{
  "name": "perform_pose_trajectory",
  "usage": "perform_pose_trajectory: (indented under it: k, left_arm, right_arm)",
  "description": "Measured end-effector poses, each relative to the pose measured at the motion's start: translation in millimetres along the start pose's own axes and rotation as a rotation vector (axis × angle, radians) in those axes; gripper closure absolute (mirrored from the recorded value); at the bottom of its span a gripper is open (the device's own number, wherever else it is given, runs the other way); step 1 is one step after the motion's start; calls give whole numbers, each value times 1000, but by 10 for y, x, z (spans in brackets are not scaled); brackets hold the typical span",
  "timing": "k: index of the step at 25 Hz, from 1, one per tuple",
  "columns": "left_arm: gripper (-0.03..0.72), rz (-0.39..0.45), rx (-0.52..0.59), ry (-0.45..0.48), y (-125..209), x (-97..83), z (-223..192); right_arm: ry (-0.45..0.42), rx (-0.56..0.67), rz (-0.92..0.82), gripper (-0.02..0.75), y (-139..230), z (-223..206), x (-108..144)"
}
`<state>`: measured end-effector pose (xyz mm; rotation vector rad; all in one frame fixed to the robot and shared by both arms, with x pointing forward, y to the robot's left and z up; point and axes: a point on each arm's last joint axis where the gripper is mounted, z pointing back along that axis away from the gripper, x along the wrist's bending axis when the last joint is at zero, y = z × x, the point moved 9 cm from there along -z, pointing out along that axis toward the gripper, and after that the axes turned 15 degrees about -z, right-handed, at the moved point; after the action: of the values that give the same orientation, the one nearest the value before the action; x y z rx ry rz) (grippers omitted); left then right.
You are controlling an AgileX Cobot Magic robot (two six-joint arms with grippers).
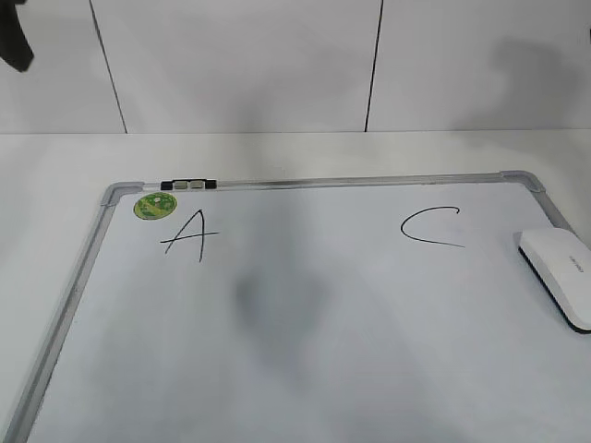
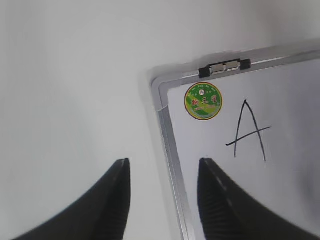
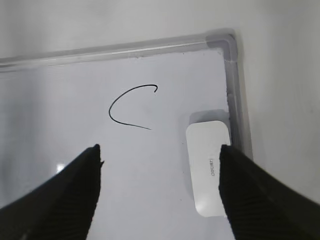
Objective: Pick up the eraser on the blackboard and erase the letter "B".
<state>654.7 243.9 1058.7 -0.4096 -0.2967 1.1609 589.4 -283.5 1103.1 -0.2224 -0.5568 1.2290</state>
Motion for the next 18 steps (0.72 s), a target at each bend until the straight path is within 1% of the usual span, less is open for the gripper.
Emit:
perform_pose_trajectory:
  k: [5,9,12,18]
  left_arm:
    - [355,-10,-73,-20,171,-115,528]
    - [355,-12,-81,-22,502,-241,787]
    - [355,-16,-107,-29,734,-333,1004]
    - [356,-30,-214,-59,1174,-517,1484]
  right_arm:
    - [-32,-71,11,150,286,470,-1]
    - [-42,-101,16,151,618,707,-70]
    - [-47,-116,19,150,879,818,-137]
    - [-46,-130,23,151,1484,886,-333]
